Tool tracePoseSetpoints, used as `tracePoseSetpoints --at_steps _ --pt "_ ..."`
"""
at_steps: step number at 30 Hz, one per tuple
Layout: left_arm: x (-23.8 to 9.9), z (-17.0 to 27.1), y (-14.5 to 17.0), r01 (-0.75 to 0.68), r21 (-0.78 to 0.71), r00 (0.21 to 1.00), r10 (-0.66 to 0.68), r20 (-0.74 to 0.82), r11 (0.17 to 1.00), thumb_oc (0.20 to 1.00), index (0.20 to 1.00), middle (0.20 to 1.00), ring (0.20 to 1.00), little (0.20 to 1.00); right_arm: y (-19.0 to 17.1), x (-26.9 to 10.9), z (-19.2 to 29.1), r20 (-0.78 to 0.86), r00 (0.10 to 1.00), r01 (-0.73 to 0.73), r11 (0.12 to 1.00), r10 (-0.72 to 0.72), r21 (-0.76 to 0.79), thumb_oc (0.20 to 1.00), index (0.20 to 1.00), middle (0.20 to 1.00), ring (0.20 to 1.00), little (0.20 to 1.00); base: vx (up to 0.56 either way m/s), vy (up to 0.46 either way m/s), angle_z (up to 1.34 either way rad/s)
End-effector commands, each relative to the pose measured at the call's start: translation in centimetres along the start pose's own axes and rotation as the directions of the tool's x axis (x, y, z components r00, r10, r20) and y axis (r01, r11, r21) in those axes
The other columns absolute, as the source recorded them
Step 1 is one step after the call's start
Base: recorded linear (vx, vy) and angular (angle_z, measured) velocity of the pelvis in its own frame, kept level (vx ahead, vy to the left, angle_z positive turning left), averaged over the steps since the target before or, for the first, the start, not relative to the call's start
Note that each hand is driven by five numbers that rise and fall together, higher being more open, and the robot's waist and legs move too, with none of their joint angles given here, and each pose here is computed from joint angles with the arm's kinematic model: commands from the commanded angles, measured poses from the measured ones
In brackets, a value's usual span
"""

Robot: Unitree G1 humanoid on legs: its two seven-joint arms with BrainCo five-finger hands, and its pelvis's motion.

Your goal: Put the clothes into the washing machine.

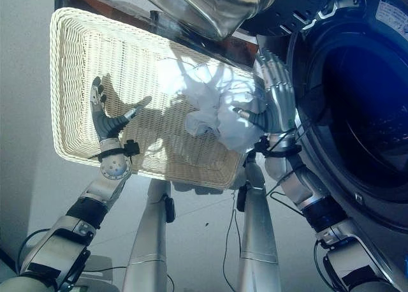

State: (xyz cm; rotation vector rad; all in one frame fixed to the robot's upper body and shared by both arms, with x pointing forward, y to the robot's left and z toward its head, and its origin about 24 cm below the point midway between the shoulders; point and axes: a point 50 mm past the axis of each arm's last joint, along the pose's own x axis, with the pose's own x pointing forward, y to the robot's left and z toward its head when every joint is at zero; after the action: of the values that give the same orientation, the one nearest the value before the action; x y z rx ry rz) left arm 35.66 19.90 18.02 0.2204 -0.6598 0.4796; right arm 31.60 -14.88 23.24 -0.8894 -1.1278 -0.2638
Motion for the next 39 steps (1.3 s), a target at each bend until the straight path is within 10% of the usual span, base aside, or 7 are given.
tracePoseSetpoints --at_steps 1,19,39 --pt "-0.1 0.4 0.3 -0.028 -0.015 0.999 0.029 0.031 0.999 1.0 1.0 1.0 1.0 1.0 0.1 0.2 2.8 0.167 0.983 -0.086 0.994 0.074 0.066 1.0 1.0 1.0 1.0 1.0 0.0 0.0 0.0" --pt "1.7 1.3 0.3 -0.009 -0.034 0.999 0.01 0.042 0.999 1.0 1.0 1.0 1.0 1.0 3.8 -1.4 -3.5 -0.253 0.836 -0.538 0.819 0.488 -0.198 1.0 1.0 1.0 1.0 1.0 0.0 0.001 0.01" --pt "3.3 2.8 -0.8 0.025 -0.055 0.996 -0.021 0.081 0.998 1.0 1.0 1.0 1.0 1.0 3.3 2.2 -7.0 -0.475 0.701 -0.681 0.302 0.532 -0.667 1.0 1.0 1.0 1.0 1.0 0.0 0.0 0.0"
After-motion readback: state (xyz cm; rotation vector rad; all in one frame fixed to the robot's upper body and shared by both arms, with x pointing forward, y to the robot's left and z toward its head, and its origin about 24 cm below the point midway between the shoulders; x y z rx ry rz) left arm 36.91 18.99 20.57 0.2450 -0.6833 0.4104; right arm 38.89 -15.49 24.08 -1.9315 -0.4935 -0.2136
